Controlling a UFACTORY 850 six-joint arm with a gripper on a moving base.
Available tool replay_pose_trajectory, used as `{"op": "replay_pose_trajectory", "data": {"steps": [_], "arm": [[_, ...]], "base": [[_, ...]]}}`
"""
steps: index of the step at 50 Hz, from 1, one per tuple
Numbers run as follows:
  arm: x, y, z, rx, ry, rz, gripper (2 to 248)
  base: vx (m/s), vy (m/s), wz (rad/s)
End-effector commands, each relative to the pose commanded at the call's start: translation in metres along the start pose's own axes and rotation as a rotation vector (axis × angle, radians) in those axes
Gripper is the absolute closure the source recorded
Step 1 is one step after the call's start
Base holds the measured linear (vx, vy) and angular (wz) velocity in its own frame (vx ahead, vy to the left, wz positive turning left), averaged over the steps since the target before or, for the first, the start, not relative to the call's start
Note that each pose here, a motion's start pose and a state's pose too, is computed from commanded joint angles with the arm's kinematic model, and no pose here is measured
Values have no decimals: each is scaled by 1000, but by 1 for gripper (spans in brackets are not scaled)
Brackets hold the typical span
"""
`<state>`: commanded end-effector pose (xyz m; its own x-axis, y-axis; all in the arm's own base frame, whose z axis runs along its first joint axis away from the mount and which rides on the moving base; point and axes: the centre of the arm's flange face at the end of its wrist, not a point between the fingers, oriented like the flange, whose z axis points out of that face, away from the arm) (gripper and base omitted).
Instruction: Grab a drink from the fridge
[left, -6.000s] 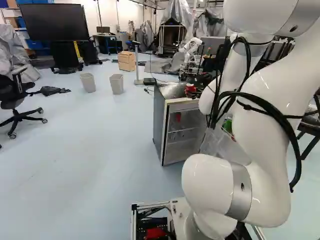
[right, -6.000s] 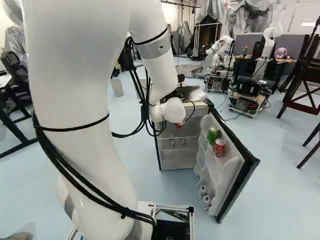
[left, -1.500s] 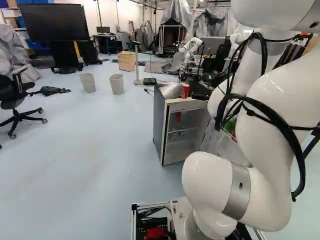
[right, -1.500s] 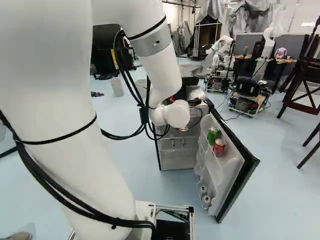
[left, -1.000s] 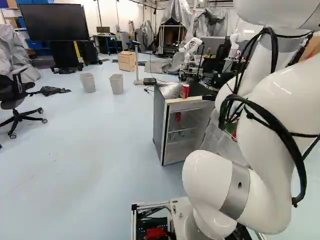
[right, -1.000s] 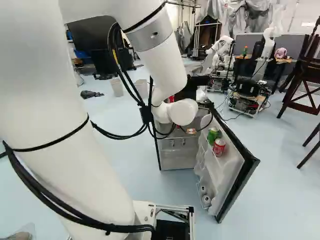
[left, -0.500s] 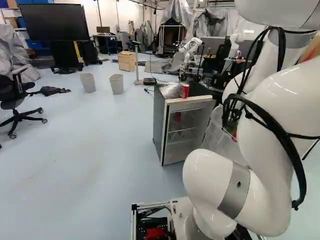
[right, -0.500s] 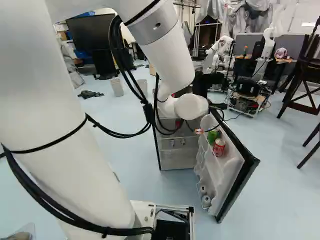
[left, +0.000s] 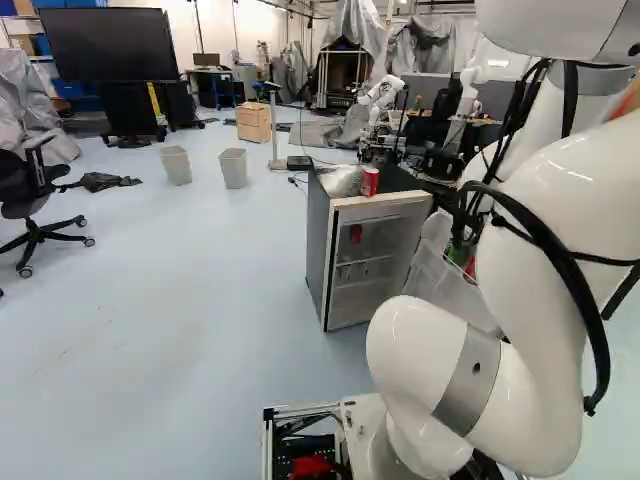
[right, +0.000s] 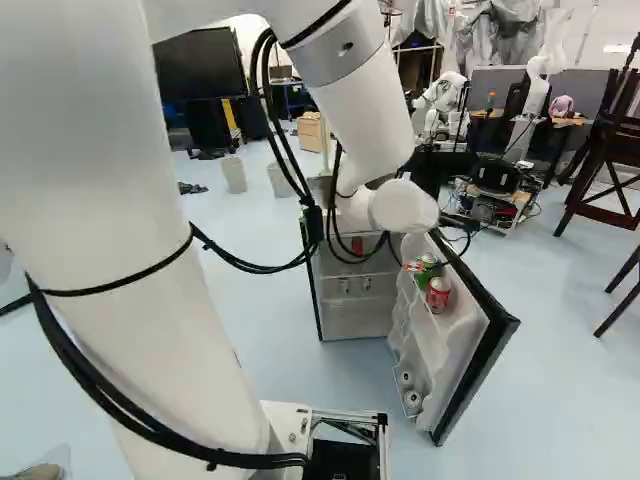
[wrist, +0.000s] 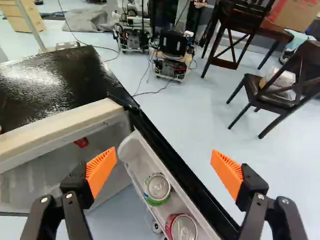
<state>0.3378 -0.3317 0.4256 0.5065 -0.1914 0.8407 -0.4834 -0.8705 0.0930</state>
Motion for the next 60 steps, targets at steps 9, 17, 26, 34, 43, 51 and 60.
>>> {"op": "replay_pose_trajectory", "data": {"steps": [9,17,26,34,43,51,60], "arm": [[0,15,8,-36,-35,35,3],[1,27,16,-65,-58,64,3],[5,40,27,-88,-67,91,3],[9,51,38,-106,-68,111,3],[15,62,52,-124,-72,135,3],[21,68,66,-140,-79,165,3],[27,75,83,-162,-93,213,3]], "base": [[0,0,0],[0,0,0],[0,0,0],[0,0,0],[0,0,0],[0,0,0],[0,0,0]]}}
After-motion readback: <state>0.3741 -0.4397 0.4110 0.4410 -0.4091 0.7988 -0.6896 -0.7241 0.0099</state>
